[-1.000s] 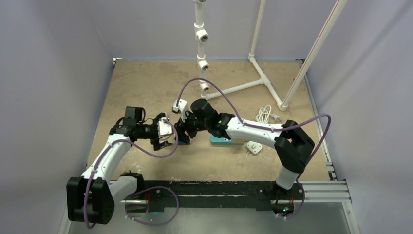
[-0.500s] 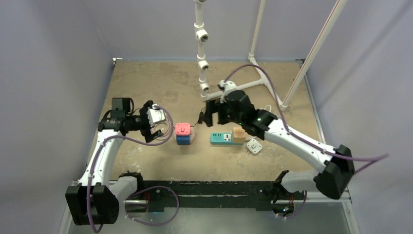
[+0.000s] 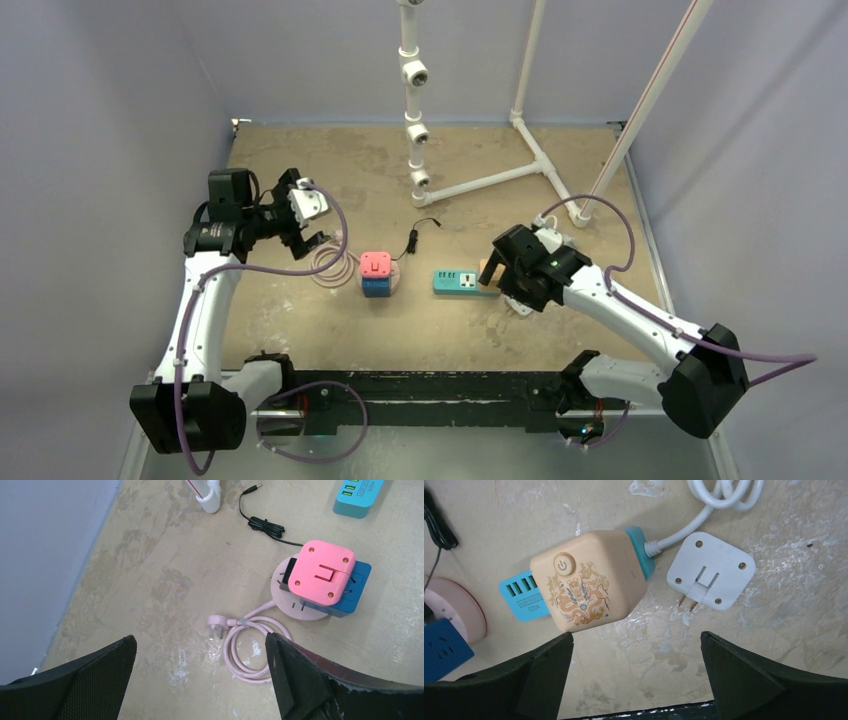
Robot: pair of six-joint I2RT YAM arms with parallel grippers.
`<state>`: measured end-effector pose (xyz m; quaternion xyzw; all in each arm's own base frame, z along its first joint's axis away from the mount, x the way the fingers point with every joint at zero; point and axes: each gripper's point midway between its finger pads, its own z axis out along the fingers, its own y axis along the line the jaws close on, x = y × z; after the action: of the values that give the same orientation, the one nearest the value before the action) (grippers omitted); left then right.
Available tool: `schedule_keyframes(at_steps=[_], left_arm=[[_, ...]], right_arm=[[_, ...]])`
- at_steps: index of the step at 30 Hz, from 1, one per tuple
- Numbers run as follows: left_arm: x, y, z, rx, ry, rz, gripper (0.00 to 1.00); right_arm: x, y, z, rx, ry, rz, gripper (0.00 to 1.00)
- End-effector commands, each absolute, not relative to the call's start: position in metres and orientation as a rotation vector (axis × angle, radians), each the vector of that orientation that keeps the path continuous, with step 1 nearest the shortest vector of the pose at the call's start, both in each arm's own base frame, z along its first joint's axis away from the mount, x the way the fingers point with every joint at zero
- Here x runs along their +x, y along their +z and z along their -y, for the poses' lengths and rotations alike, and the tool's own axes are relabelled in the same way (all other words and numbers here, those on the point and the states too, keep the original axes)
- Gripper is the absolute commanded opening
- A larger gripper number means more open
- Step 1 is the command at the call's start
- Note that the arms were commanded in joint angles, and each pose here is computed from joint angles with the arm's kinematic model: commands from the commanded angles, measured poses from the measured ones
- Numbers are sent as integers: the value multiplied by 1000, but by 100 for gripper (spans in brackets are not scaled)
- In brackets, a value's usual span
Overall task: Insert the plug
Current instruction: Pick up the plug from the center of the board.
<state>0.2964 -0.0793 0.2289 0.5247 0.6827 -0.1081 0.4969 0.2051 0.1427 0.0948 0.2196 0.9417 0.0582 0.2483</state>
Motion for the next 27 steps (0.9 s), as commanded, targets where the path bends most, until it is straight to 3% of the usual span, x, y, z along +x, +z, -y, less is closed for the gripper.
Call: schedule_keyframes(at_steps=[1, 7, 12, 27], left_arm=[[301, 258, 85, 1255, -269, -1584, 99], [298, 259, 89, 1275, -291, -1560, 99], [298, 254, 89, 1285, -302, -1562, 99], [302, 253, 87, 1264, -288, -1573, 99]], right_arm=[[201, 77, -100, 880, 32, -2511, 99], [208, 69, -80, 1007, 9, -2478, 99], [234, 91, -95, 831, 105, -2467, 99], [228, 38, -94, 891, -33, -2568, 93]])
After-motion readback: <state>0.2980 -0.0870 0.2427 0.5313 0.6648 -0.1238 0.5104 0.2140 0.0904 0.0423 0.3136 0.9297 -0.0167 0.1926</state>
